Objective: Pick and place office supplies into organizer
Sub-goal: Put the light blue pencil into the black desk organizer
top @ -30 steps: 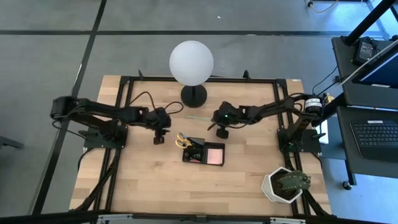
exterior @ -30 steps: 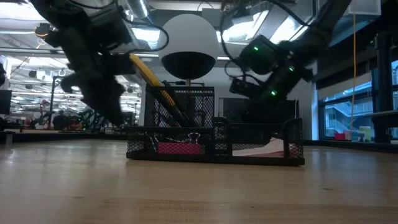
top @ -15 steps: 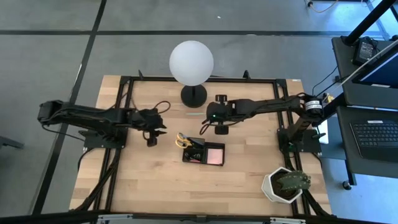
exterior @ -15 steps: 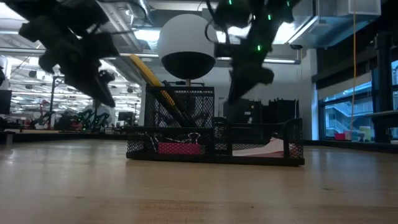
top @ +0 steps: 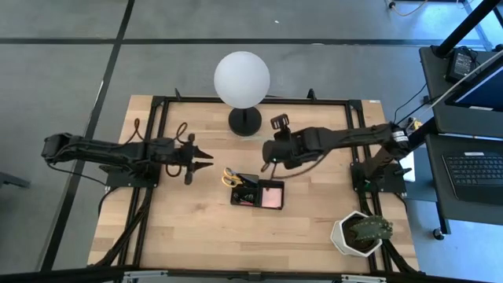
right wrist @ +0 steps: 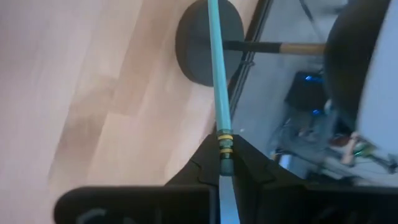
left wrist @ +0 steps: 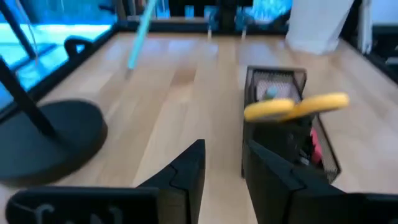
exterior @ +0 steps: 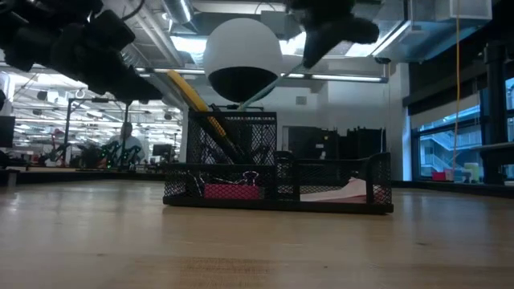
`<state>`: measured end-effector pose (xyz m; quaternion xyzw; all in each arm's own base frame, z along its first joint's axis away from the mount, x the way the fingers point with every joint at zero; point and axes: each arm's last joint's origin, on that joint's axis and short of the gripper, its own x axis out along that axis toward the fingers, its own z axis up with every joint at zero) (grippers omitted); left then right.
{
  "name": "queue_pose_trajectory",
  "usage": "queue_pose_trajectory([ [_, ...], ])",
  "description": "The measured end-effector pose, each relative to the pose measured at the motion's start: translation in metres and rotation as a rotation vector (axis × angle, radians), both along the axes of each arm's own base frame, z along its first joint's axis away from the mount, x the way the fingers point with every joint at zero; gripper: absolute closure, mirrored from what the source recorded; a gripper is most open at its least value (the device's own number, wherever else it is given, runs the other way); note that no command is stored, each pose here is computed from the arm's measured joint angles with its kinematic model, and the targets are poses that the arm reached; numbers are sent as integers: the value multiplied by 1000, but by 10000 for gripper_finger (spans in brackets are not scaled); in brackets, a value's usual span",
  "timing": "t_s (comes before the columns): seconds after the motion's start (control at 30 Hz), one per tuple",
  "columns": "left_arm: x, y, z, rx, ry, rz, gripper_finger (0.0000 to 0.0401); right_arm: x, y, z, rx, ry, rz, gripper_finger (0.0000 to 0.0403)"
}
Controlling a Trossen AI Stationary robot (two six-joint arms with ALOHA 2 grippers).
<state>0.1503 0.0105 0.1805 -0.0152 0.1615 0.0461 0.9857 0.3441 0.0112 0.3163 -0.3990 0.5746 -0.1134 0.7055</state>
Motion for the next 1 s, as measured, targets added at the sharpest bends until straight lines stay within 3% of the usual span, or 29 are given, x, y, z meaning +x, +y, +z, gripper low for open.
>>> queue_pose_trajectory([
  [0.2,0,-4,1,19,-185,-126,299,-6,30,10,-150,105,164,384],
  [0.33,0,-4,0,18,-180,-126,299,-10,53,12,-299,207,318,384],
  [0.63,-12,-1,3,33,-174,-62,299,-20,91,14,-424,226,438,384],
  [1.0,-32,0,8,49,-198,8,299,-31,121,12,-441,217,532,384],
])
